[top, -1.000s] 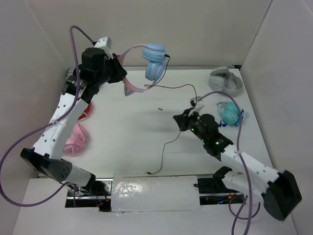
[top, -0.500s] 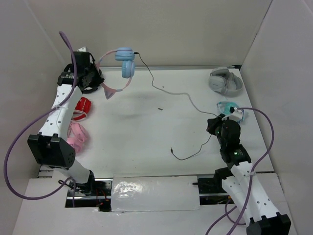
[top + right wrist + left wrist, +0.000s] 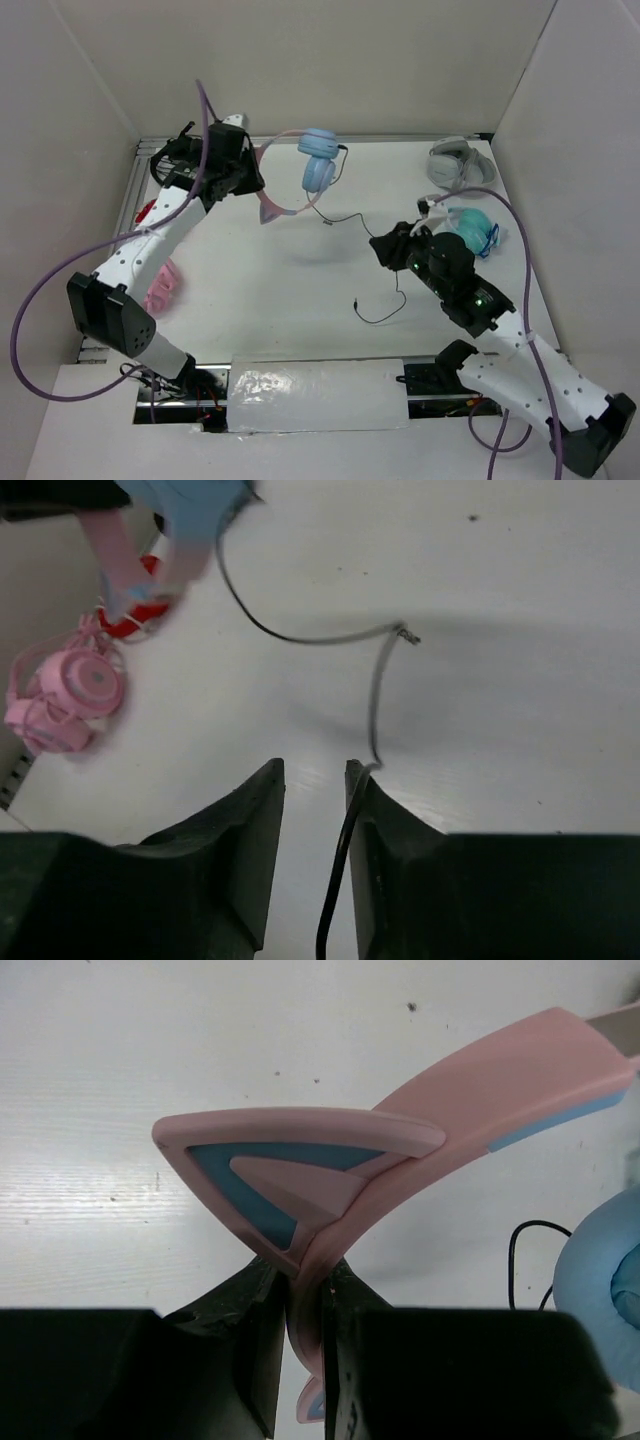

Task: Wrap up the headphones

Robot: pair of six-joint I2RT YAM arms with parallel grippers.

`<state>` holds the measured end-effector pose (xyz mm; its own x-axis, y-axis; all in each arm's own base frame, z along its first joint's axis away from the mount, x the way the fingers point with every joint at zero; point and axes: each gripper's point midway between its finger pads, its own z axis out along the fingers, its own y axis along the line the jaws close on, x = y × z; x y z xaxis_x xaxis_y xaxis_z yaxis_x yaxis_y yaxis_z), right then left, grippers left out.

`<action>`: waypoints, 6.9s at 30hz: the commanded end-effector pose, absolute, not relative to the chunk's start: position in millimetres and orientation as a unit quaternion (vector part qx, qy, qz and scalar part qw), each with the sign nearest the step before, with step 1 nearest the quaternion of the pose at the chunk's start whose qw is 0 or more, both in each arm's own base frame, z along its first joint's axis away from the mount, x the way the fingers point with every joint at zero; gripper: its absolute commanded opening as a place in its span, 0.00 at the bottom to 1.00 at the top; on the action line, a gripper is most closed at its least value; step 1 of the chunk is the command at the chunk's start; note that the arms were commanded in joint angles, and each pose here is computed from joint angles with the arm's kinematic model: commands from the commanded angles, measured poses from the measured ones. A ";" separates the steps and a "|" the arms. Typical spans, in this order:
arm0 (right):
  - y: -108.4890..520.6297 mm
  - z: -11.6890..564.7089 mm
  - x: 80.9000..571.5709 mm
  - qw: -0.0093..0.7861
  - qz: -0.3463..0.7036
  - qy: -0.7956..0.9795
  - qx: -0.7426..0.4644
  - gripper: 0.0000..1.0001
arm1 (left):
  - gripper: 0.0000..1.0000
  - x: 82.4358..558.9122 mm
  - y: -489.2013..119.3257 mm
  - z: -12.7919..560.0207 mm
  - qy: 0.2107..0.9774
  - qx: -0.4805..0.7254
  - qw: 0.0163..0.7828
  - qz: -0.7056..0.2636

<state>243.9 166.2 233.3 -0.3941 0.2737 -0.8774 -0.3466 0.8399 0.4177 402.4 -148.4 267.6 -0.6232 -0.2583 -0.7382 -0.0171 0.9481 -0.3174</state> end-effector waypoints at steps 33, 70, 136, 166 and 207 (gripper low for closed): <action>171.9 200.4 324.0 0.486 0.081 0.832 0.256 0.38 | 0.00 348.5 -228.3 264.2 0.885 -0.079 0.439 -0.133; 205.8 200.8 242.5 0.544 0.181 0.819 0.038 0.91 | 0.00 394.5 -243.8 343.0 0.846 -0.081 0.488 -0.197; 206.9 175.1 269.4 0.580 0.200 0.741 -0.273 1.00 | 0.00 334.2 -201.1 514.6 0.703 0.139 0.568 -0.404; 183.3 173.1 234.1 0.567 0.274 0.738 -0.241 0.78 | 0.00 313.4 -201.8 530.4 0.670 0.195 0.574 -0.428; 97.3 197.5 344.5 0.477 0.076 0.875 -0.041 0.00 | 0.00 268.1 -298.2 355.6 0.643 0.433 0.436 -0.458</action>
<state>349.0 110.6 214.6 -0.4418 0.0781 -0.8937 -0.1851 0.9668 0.1760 282.3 -270.1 343.5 -0.4249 0.1318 -0.8956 0.8727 0.3225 -0.3665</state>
